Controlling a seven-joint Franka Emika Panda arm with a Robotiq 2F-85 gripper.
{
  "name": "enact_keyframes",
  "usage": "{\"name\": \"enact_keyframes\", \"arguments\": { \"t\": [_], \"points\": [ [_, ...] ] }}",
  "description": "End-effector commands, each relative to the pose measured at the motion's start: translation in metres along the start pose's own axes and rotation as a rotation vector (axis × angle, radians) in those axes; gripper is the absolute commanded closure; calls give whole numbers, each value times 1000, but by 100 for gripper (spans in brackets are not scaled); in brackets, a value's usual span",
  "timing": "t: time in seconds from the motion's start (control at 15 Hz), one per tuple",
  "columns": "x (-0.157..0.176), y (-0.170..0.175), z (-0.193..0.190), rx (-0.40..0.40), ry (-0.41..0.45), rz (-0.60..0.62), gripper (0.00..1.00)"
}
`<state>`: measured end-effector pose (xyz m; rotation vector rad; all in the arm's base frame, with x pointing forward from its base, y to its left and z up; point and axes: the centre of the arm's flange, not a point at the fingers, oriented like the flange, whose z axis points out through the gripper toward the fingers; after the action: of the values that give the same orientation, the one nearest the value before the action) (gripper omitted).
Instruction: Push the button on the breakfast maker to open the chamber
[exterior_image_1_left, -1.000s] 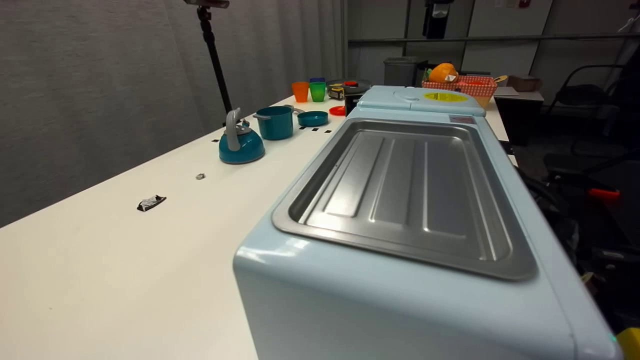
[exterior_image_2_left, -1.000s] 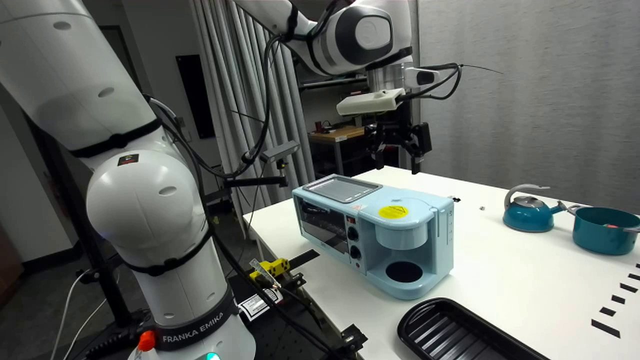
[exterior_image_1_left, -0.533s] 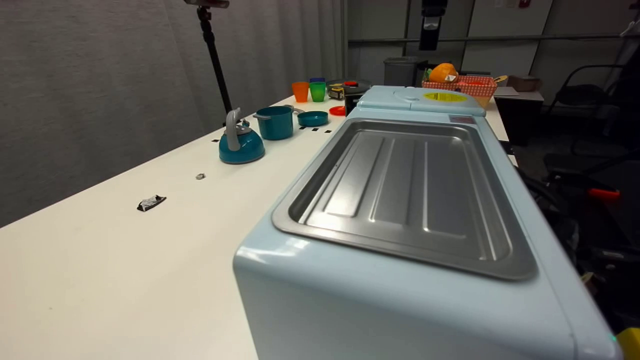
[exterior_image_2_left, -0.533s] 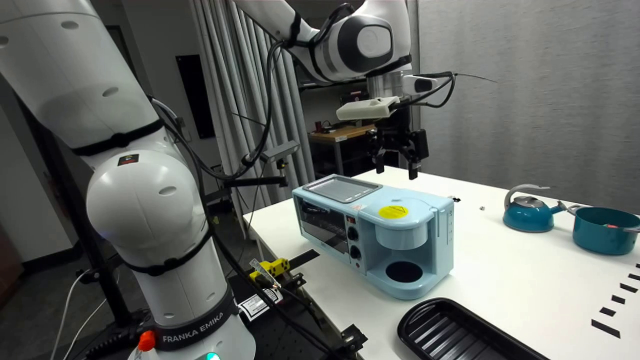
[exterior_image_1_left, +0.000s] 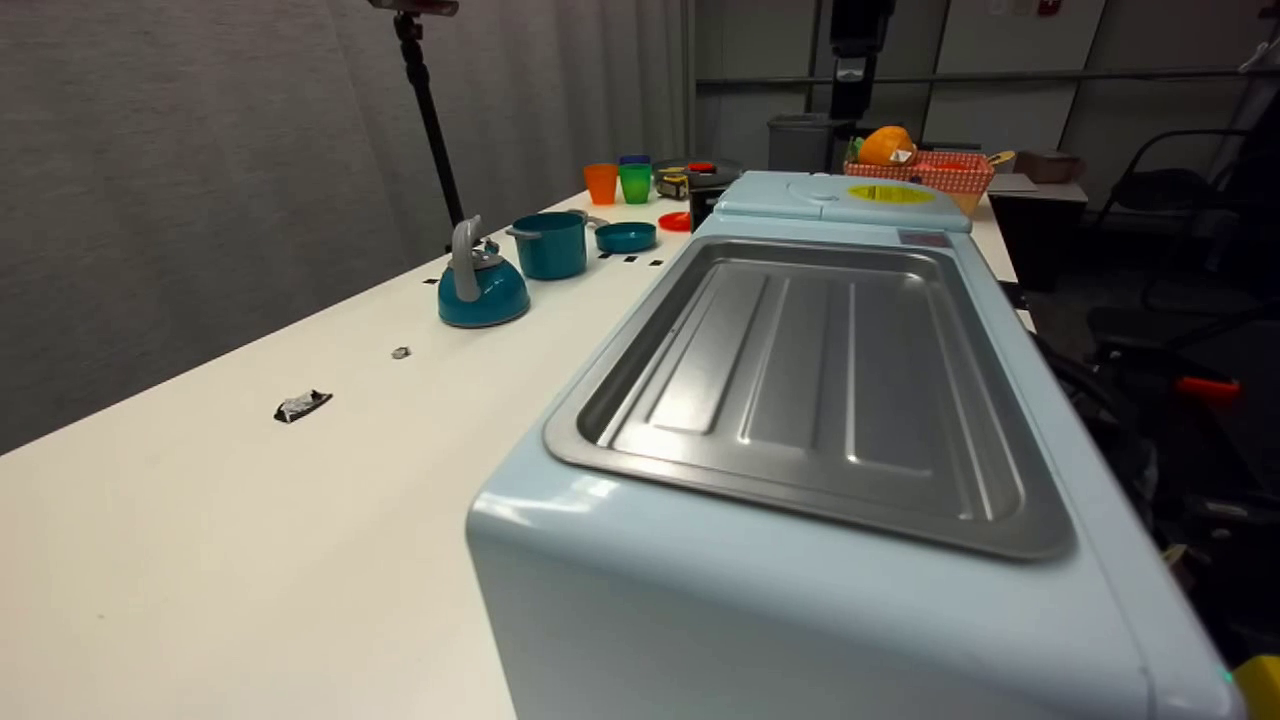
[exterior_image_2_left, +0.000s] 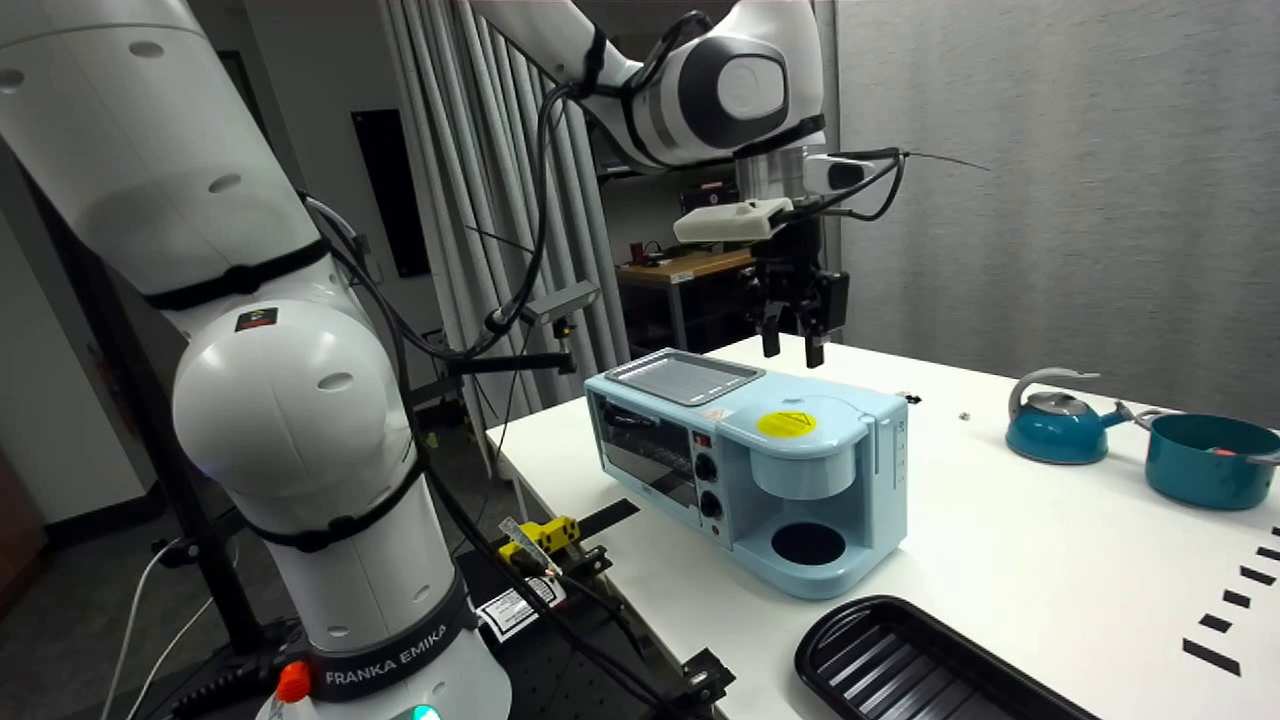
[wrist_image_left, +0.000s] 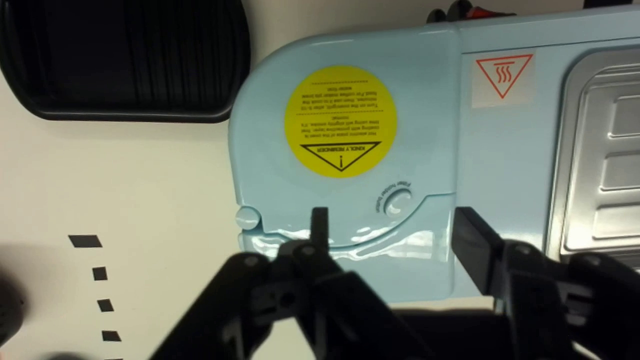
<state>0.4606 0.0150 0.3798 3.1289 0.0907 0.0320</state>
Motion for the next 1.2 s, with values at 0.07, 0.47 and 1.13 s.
{"name": "enact_keyframes", "arguments": {
  "t": [0.07,0.47,1.13],
  "points": [
    [4,-8,2,2,33,42,72],
    [10,-11,-1,-4,39,52,100],
    [1,-24,10,-13,39,20,100]
  ]
}}
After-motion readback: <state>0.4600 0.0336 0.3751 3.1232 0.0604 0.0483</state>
